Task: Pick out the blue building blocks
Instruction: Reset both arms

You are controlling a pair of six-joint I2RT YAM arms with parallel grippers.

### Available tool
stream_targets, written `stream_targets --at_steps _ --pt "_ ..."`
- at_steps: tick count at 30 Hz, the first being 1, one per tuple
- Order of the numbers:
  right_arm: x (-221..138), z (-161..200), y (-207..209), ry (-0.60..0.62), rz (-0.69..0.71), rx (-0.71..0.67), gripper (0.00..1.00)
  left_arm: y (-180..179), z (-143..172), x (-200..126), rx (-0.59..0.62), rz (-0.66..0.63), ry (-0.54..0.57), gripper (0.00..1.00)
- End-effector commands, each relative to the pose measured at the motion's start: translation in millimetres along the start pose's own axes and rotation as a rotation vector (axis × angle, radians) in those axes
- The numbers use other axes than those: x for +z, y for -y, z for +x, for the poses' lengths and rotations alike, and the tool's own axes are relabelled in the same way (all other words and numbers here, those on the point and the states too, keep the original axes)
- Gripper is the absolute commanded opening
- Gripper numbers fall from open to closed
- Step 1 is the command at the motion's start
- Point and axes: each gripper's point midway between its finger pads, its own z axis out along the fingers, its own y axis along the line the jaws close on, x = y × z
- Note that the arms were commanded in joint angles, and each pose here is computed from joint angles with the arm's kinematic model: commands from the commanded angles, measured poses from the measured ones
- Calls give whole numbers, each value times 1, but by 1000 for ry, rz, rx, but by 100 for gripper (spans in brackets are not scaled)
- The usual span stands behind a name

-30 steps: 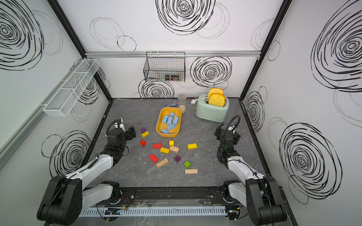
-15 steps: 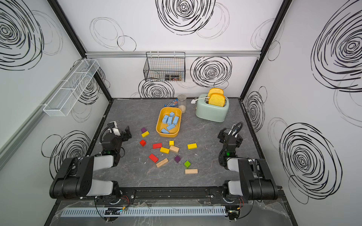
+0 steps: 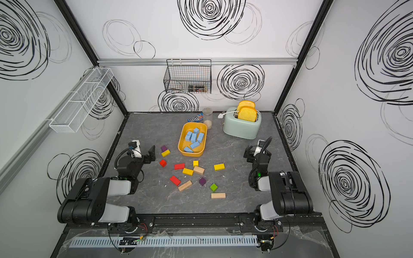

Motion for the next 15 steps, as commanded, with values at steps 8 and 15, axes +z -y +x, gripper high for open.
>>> stream_targets --at_steps 8,15 --pt "2 -13 -4 46 -16 -3 98 -6 -28 -4 48 -96 154 96" --pt "2 -14 -4 47 -15 -3 98 -6 -27 -4 53 -106 150 96"
